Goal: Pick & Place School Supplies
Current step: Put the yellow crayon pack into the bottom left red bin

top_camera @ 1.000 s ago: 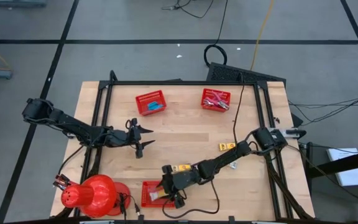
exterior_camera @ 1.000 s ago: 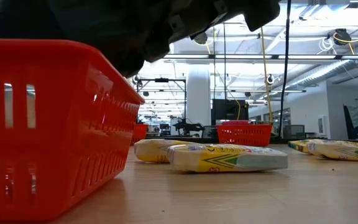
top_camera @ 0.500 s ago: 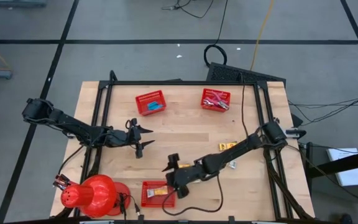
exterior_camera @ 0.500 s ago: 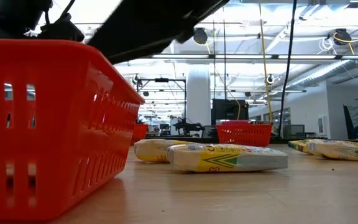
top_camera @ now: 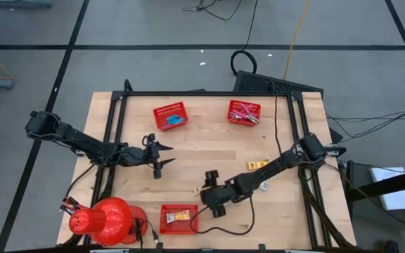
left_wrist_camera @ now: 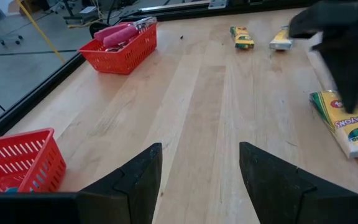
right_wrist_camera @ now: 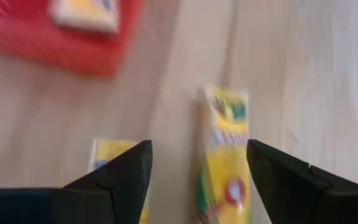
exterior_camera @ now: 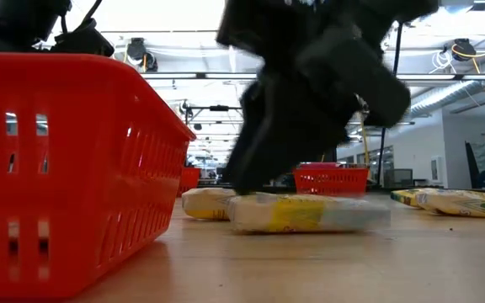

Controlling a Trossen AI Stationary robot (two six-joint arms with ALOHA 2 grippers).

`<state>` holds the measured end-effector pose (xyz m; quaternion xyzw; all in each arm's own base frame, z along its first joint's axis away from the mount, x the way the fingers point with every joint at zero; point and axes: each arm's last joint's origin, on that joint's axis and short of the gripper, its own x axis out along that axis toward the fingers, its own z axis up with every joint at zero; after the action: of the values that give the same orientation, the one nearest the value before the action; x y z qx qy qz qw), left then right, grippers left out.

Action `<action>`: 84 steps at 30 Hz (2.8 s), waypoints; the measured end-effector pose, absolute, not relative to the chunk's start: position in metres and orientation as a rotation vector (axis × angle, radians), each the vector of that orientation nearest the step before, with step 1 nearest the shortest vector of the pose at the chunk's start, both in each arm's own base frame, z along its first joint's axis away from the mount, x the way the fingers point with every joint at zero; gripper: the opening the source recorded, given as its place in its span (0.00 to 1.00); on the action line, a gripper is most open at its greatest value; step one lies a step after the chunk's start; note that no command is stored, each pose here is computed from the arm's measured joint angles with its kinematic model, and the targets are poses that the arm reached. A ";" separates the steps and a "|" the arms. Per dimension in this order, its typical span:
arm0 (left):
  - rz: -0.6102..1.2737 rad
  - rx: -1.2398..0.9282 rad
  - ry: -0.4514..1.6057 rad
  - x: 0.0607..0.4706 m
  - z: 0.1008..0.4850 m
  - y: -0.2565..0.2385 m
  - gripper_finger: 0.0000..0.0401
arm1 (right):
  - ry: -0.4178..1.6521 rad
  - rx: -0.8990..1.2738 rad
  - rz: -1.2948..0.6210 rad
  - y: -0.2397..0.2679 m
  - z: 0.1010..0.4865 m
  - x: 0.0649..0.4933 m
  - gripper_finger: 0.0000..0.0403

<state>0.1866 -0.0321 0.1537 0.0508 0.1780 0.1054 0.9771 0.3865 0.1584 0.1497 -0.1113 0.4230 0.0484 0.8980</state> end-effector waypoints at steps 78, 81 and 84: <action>0.231 0.117 0.378 0.186 0.152 -0.031 0.54 | 0.493 -0.024 0.379 0.191 0.151 0.445 0.15; 0.231 0.117 0.378 0.186 0.152 -0.031 0.54 | 0.486 -0.041 0.385 0.192 0.151 0.445 0.31; 0.231 0.117 0.378 0.186 0.152 -0.031 0.54 | 0.484 -0.039 0.389 0.191 0.151 0.445 0.47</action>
<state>0.1859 -0.0312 0.1521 0.0580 0.1873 0.1143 0.9739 0.4455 0.1912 0.1515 -0.0189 0.2382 0.1913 0.9520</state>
